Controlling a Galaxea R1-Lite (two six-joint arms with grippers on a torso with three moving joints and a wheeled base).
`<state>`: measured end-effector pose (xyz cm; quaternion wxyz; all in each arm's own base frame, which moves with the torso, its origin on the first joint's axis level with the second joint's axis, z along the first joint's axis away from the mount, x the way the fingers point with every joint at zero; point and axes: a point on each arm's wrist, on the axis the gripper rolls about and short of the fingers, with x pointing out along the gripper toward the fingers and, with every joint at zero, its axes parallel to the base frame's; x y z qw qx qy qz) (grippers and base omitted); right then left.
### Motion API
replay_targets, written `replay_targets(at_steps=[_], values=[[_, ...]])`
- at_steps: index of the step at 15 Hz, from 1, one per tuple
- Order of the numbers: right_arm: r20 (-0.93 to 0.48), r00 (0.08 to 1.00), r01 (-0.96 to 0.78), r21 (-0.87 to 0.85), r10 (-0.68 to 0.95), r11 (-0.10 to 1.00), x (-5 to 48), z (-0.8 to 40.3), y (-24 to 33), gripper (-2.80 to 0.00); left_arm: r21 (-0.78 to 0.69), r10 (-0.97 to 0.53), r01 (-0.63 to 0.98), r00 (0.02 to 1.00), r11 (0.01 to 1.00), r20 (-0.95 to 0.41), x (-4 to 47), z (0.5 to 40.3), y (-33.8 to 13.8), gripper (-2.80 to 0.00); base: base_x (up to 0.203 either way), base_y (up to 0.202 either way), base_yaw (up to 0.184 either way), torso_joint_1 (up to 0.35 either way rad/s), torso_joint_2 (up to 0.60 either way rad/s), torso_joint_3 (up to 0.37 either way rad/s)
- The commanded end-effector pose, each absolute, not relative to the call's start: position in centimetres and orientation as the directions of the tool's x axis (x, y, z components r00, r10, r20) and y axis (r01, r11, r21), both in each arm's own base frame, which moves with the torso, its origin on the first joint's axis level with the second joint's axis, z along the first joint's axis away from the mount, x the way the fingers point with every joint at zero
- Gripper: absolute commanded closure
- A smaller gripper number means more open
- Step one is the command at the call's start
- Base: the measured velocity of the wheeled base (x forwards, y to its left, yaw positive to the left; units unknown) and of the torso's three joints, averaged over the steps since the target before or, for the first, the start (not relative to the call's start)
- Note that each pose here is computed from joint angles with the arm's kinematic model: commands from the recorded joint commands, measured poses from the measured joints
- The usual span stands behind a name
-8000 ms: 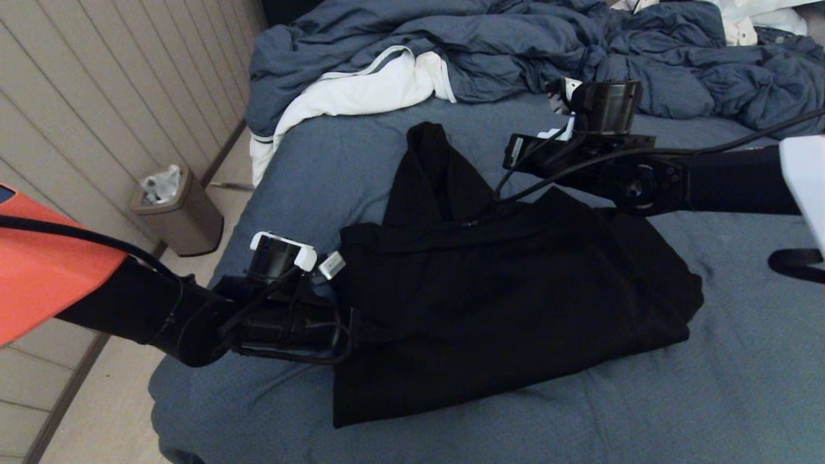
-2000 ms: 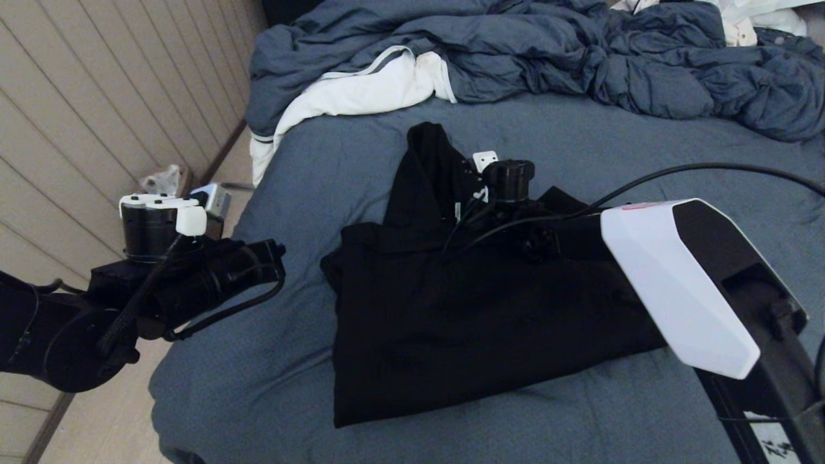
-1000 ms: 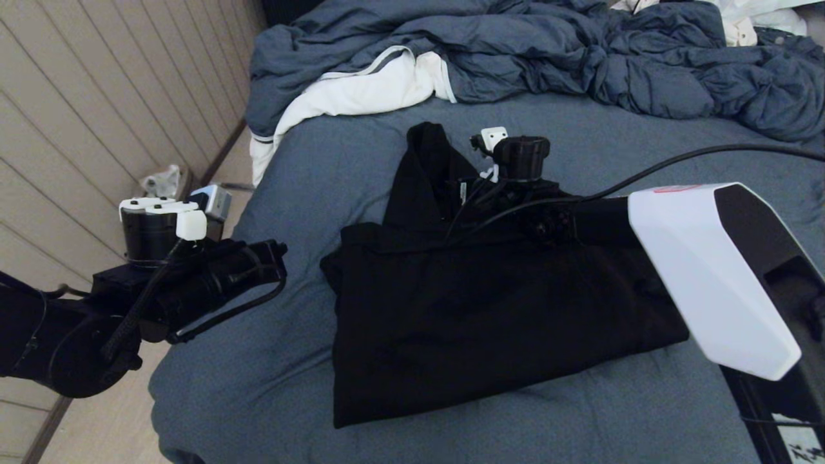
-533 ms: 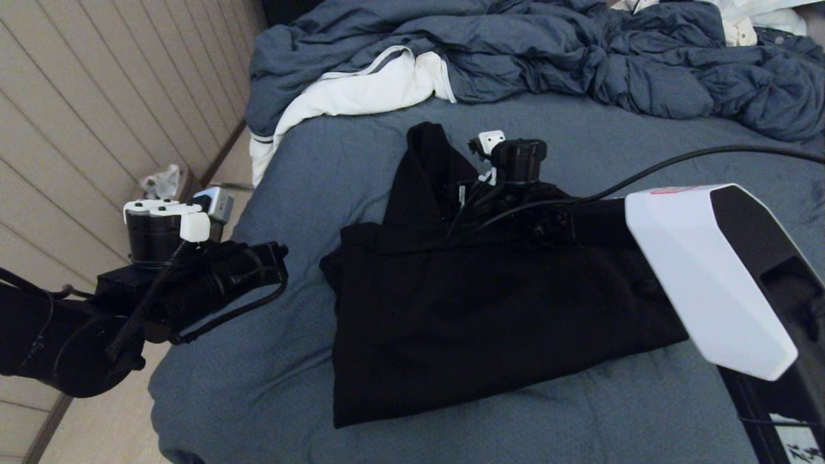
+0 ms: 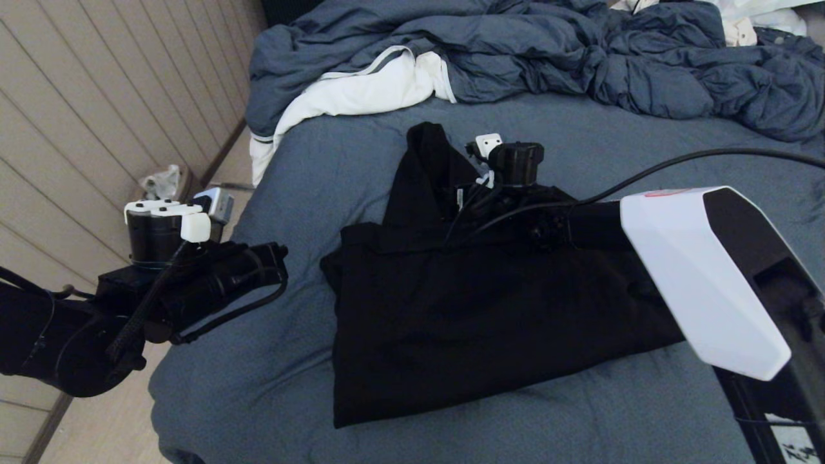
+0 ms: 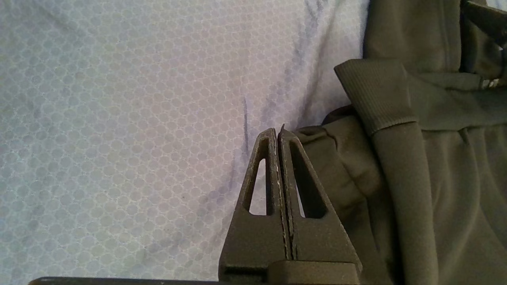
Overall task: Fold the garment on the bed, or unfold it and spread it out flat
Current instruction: Fold the black sweatshirt
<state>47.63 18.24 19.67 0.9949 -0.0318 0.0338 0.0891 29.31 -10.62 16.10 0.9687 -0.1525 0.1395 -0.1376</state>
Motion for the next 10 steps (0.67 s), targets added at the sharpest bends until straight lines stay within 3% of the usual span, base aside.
replay_targets(at_steps=[1, 10], values=[[-0.083, 0.981, -0.179, -0.059, 0.174, 0.982, 47.9, 19.0, 18.3, 0.0, -0.335, -0.309, 0.223, 0.923, 0.915, -0.229, 29.4, 16.0, -10.7, 0.0, 0.0, 0.0, 0.0, 0.0, 0.0, 0.0], [-0.105, 0.976, -0.197, -0.072, 0.189, 0.978, 48.5, 17.7, 18.1, 0.0, -0.334, -0.306, 0.219, 0.923, 0.917, -0.233, 30.0, 15.2, -10.9, 0.0, 0.0, 0.0, 0.0, 0.0, 0.0, 0.0]])
